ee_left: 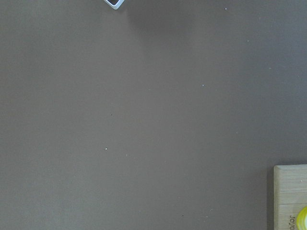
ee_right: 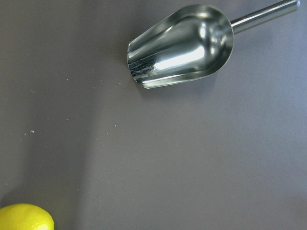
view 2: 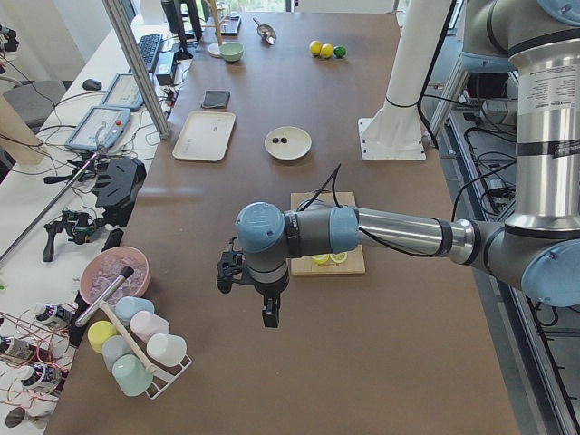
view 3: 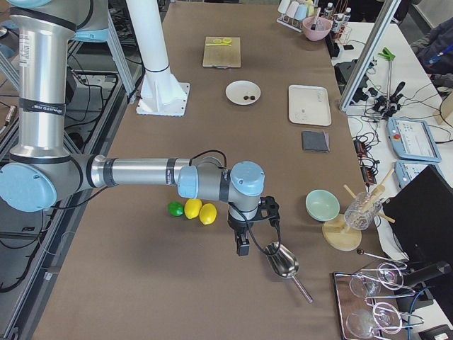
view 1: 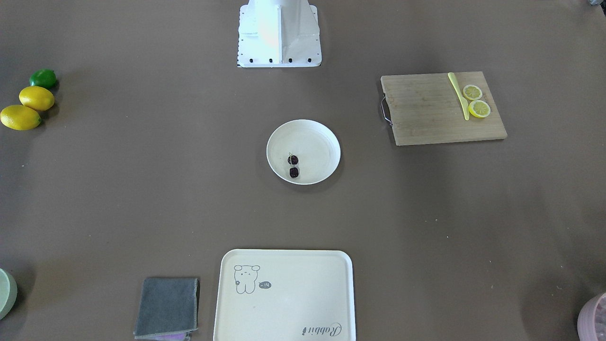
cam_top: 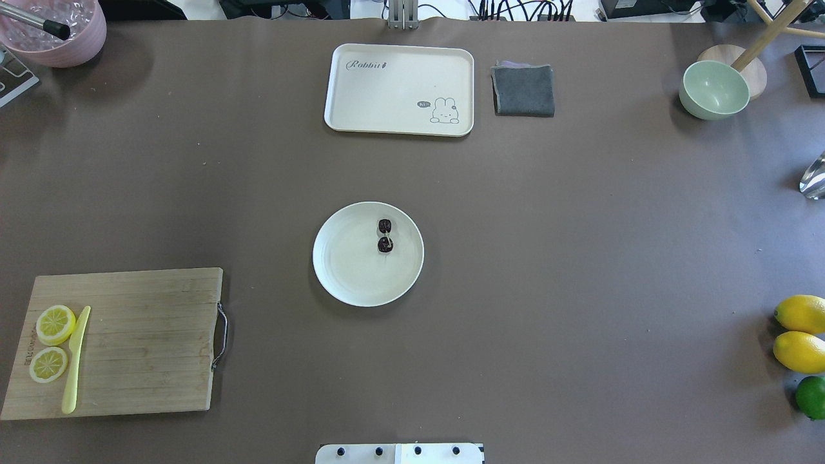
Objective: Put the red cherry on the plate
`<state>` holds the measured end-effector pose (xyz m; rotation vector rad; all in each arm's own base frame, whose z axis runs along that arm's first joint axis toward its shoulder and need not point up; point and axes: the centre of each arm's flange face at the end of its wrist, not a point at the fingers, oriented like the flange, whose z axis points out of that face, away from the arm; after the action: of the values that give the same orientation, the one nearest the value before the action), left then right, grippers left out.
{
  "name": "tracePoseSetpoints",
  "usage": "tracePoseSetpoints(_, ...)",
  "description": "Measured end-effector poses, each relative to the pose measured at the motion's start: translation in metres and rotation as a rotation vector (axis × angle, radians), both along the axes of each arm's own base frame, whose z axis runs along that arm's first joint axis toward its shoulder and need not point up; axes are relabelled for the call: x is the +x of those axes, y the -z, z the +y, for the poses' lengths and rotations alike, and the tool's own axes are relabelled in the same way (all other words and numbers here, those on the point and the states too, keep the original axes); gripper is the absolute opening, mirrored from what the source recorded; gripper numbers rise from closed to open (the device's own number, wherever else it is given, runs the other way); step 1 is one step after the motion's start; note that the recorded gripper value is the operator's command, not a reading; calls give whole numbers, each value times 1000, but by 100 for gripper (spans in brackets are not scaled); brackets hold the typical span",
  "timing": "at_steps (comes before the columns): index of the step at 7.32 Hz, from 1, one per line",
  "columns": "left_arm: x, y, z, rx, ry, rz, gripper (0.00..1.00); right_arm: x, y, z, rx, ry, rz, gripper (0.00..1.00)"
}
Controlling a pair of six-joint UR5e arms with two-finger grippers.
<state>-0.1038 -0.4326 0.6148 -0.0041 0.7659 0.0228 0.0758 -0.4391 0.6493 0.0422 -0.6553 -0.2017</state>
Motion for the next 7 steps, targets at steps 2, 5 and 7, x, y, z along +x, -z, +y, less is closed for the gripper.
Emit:
tracePoseSetpoints(2, 0, -2, -1, 26, 1, -4, 98, -1, 1, 0, 1, -1, -16, 100)
tracePoseSetpoints(5, 0, -11, 0, 13, 1, -3, 98, -2, 7, -4, 11, -2, -25, 100)
tracePoseSetpoints(7, 0, -12, 0, 11, 1, -3, 98, -2, 11, -5, 19, -1, -26, 100)
